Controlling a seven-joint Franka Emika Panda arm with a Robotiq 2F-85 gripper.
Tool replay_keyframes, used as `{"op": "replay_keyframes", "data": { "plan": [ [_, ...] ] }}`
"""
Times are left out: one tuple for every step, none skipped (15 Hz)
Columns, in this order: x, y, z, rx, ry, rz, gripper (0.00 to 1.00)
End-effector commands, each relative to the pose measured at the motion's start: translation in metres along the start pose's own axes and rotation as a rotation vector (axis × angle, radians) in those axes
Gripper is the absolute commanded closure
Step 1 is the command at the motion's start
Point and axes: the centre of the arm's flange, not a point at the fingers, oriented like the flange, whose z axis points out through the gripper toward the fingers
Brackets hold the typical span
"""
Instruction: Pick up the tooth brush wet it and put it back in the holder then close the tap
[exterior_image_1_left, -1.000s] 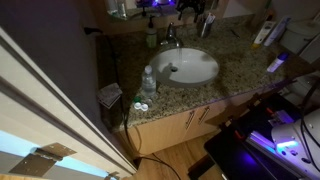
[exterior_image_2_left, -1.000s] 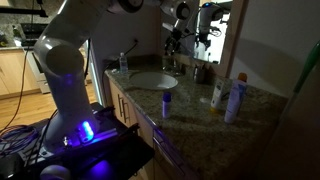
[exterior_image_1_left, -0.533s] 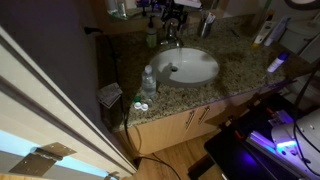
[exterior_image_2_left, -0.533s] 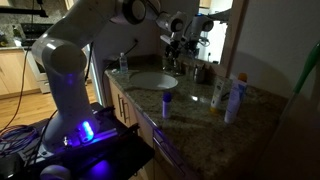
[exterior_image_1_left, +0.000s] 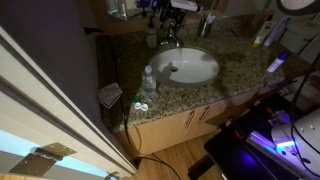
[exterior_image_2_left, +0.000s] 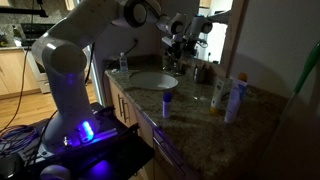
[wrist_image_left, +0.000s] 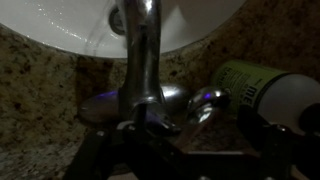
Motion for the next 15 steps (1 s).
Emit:
{"op": "replay_keyframes", "data": {
  "plan": [
    [-0.001,0.001,-0.001,-0.003,-0.012,0.002,0.06],
    [-0.001,0.001,-0.003,-0.004,-0.014,0.002,0.11],
    [-0.001,0.001,-0.003,-0.004,-0.014,0.002,0.00],
    [-0.002,0.002,-0.006,0.002,-0.023,0.005,0.01],
    [-0.003,0.001,-0.007,0.008,-0.027,0.012,0.00],
    [-0.003,0.002,-0.007,-0.003,-0.030,0.012,0.00],
    [-0.003,0.003,-0.008,0.007,-0.044,0.011,0.00],
    [-0.004,0.003,-0.010,0.013,-0.044,0.014,0.00],
    [-0.004,0.004,-0.013,0.011,-0.047,0.015,0.00],
    [-0.004,0.005,-0.017,0.019,-0.059,0.017,0.00],
    [-0.005,0.006,-0.021,0.019,-0.066,0.025,0.00],
    [-0.005,0.007,-0.025,0.006,-0.062,0.029,0.00],
    [-0.007,0.008,-0.031,0.012,-0.075,0.025,0.00],
    [-0.008,0.008,-0.036,0.015,-0.071,0.030,0.00],
    [-0.002,0.005,-0.019,-0.001,-0.048,0.013,0.00]
  ]
}}
